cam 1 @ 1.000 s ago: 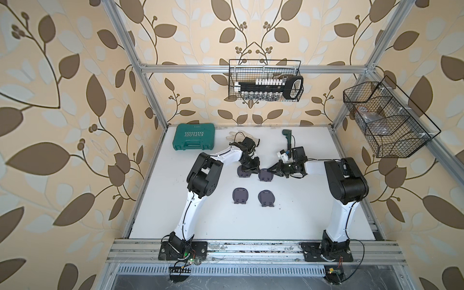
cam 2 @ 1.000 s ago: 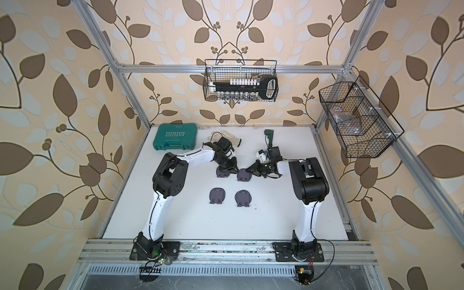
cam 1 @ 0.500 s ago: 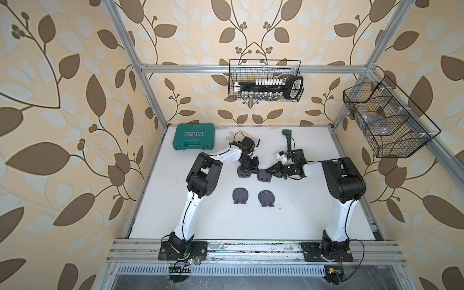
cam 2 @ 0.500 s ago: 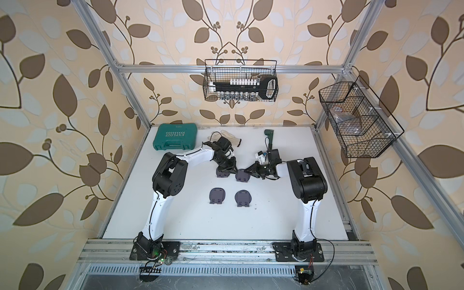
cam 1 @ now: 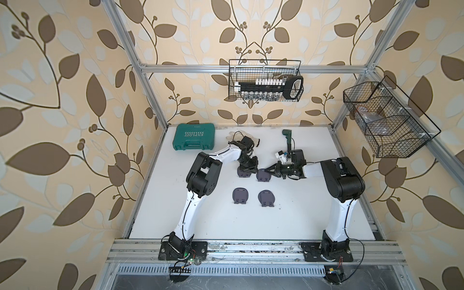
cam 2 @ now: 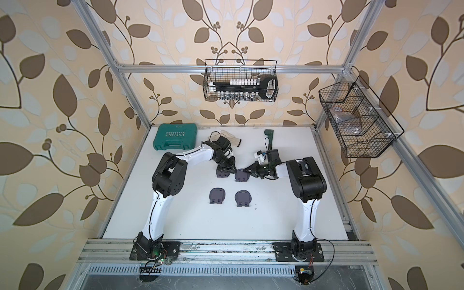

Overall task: Open the phone stand
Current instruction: Pick up the phone stand at the center of the board.

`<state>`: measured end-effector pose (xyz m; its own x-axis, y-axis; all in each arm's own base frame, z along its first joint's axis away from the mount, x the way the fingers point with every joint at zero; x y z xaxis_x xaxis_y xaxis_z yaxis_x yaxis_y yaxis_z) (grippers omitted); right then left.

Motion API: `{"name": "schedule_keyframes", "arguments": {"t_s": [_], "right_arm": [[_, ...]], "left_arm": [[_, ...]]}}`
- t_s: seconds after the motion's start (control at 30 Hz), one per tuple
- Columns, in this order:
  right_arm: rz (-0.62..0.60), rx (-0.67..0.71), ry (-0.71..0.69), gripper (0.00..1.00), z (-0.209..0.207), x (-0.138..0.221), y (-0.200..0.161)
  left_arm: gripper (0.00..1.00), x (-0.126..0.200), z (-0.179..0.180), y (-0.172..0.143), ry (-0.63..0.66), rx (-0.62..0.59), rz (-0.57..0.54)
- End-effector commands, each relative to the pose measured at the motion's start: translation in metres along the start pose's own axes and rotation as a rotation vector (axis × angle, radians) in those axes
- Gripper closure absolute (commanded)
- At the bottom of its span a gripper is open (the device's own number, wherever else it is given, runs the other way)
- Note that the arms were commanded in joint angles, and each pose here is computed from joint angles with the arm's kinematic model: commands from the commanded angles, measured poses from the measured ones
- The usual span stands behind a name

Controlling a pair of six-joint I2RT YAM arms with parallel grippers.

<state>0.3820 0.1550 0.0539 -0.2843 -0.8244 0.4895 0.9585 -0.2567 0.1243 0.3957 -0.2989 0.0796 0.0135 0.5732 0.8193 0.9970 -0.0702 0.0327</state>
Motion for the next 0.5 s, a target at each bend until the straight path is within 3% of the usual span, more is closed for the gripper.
{"name": "schedule_keyframes", "arguments": {"t_s": [0.0, 0.13, 0.27, 0.47], "right_arm": [[0.108, -0.064, -0.047, 1.00, -0.013, -0.010, -0.038], [0.064, -0.082, 0.027, 1.00, -0.003, 0.010, -0.029], [0.035, -0.082, 0.083, 1.00, 0.006, 0.025, -0.021], [-0.001, -0.085, 0.160, 1.00, 0.020, 0.040, -0.013]], "left_arm": [[0.80, -0.006, -0.046, -0.003, -0.178, -0.103, 0.019], [0.75, 0.017, -0.054, 0.003, -0.209, -0.105, -0.011], [0.63, 0.040, -0.058, 0.008, -0.238, -0.108, -0.044], [0.60, 0.074, -0.054, 0.015, -0.264, -0.088, -0.097]]}}
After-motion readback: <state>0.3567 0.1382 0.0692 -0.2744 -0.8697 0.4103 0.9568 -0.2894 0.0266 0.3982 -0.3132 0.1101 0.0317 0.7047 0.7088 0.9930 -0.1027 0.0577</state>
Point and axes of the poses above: each gripper's point midway between its finger pads, its own x axis back along the fingers, its own z axis along the line the jaws close on, y = z × x, the point moved 6 cm from there along x, back along the fingers, and after that the axes turned 2 degrees about -x, right-handed, at the moved point
